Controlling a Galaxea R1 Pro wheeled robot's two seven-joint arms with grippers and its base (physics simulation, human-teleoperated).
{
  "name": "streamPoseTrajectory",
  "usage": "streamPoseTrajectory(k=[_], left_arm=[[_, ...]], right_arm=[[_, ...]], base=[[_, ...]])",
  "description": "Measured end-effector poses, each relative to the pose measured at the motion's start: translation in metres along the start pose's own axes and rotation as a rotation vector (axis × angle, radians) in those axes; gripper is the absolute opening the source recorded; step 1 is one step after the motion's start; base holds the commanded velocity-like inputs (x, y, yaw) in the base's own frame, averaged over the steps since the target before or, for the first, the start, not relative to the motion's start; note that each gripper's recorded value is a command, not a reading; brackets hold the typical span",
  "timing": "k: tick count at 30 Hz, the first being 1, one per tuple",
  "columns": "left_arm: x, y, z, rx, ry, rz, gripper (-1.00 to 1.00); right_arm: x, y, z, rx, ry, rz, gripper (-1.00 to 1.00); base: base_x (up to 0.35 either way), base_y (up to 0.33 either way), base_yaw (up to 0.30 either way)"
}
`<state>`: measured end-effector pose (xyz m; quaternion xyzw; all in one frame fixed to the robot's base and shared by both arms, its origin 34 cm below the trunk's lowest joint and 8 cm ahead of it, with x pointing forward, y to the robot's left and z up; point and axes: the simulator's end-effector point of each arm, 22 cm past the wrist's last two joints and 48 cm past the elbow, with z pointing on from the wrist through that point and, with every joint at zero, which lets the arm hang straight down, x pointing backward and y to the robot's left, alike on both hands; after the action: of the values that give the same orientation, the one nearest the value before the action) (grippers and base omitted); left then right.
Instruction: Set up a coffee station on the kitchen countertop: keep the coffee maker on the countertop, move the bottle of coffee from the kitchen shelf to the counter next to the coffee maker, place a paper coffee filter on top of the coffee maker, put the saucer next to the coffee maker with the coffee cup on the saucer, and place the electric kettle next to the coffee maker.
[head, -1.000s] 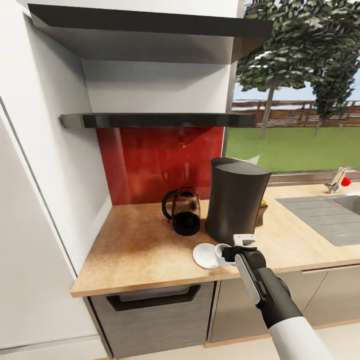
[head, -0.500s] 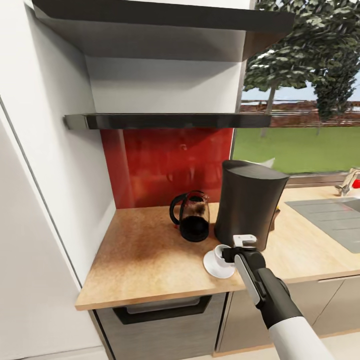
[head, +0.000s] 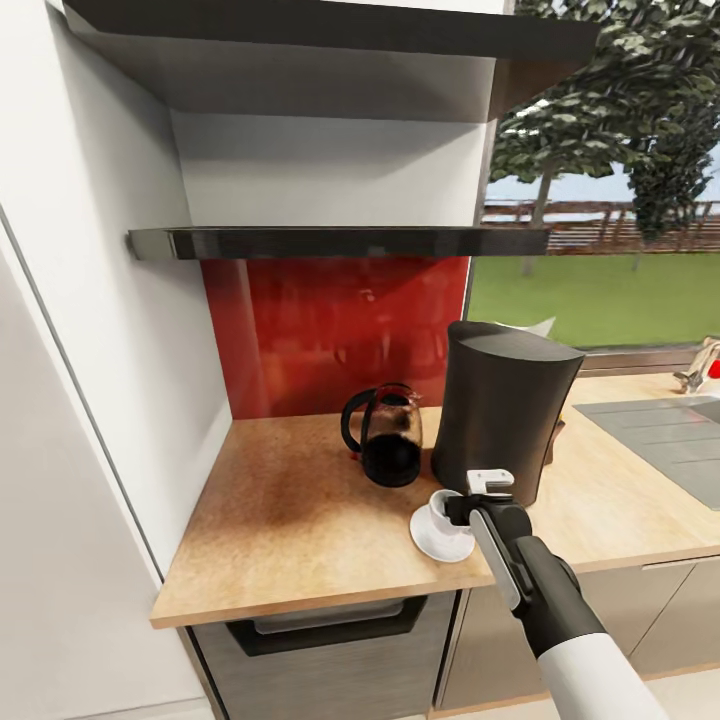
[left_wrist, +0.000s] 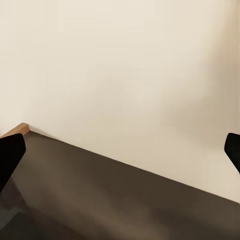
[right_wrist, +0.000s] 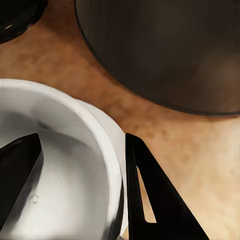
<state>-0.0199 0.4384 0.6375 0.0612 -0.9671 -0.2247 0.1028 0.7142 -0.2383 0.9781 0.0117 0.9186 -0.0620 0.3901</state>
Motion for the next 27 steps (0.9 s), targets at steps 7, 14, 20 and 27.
streamPoseTrajectory(k=[7, 14, 20, 27], left_arm=[[0.0000, 0.0000, 0.0000, 0.000, 0.000, 0.002, 1.00], [0.0001, 0.0000, 0.0000, 0.001, 0.000, 0.001, 1.00], [-0.0001, 0.0000, 0.0001, 0.001, 0.000, 0.002, 1.00], [-0.0001, 0.0008, 0.0002, 0.000, 0.000, 0.001, 1.00]], right_arm=[[0.0001, -0.0005, 0.0003, 0.001, 0.000, 0.002, -1.00], [0.0001, -0.0012, 0.0004, 0.001, 0.000, 0.004, 1.00], [0.0048, -0.0016, 0.0028, 0.003, 0.013, 0.004, 1.00], [0.0060, 0.0007, 0.0031, 0.000, 0.015, -0.001, 1.00]], base=[[0.000, 0.000, 0.000], [0.000, 0.000, 0.000], [0.000, 0.000, 0.000], [0.000, 0.000, 0.000]])
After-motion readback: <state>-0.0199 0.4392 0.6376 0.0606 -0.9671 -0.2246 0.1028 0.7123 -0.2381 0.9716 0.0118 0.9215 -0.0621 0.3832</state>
